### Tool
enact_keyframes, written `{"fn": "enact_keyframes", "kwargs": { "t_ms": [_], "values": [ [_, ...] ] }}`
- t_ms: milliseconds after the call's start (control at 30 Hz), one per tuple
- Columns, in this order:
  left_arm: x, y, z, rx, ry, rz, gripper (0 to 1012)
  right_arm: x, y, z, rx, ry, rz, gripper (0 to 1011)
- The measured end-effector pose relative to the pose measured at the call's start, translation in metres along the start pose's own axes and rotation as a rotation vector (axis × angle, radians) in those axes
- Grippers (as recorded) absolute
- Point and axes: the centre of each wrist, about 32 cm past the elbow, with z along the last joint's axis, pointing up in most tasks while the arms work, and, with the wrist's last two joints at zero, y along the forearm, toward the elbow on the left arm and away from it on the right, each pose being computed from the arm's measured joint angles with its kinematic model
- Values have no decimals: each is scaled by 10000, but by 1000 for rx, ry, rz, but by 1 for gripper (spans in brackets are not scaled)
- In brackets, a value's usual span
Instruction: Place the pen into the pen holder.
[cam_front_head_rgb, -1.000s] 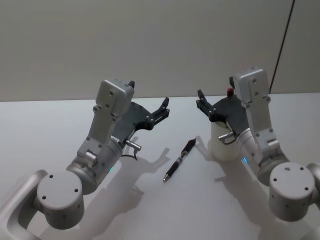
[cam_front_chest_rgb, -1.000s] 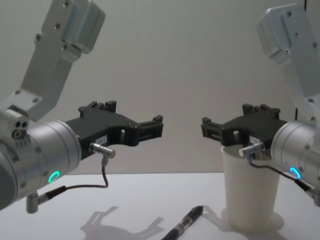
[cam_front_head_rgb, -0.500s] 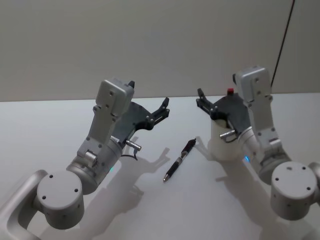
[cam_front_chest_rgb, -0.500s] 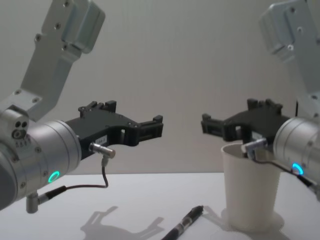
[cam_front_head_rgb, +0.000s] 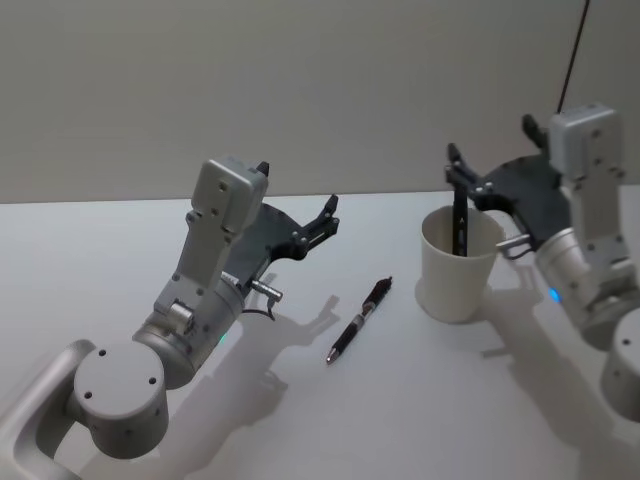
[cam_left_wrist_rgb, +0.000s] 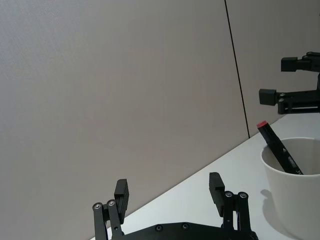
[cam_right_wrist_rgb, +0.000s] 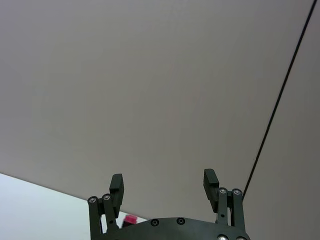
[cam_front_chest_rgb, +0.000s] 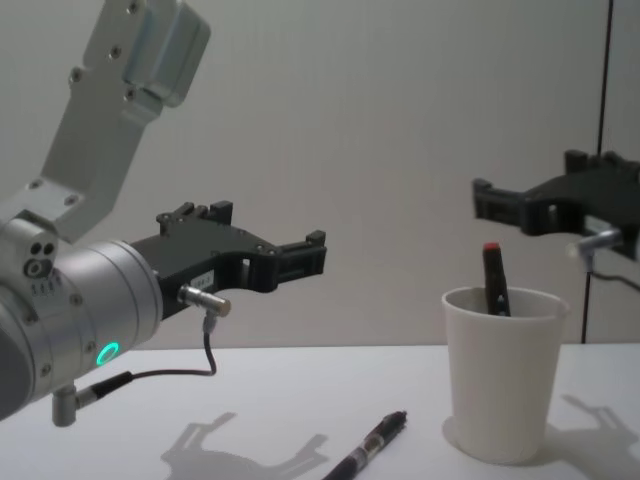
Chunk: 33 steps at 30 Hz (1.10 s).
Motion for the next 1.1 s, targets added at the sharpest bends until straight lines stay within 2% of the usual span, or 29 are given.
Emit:
{"fn": "enact_keyframes", "kwargs": {
  "t_ms": [33, 167, 333, 700, 1100],
  "values": [
    [0, 0, 0, 0, 0, 0, 1001, 55, -8, -1, -1, 4, 0, 1001],
    [0, 0, 0, 0, 0, 0, 1001, 157, -25, -3, -2, 12, -2, 1001],
    [0, 0, 0, 0, 0, 0, 1001, 255, -42, -1, -3, 18, -2, 1001],
    [0, 0, 0, 0, 0, 0, 1001, 362, -60, 6, -3, 25, -3, 1001],
    [0, 0, 0, 0, 0, 0, 1001, 403, -68, 9, -3, 28, -1, 1001]
  ]
}}
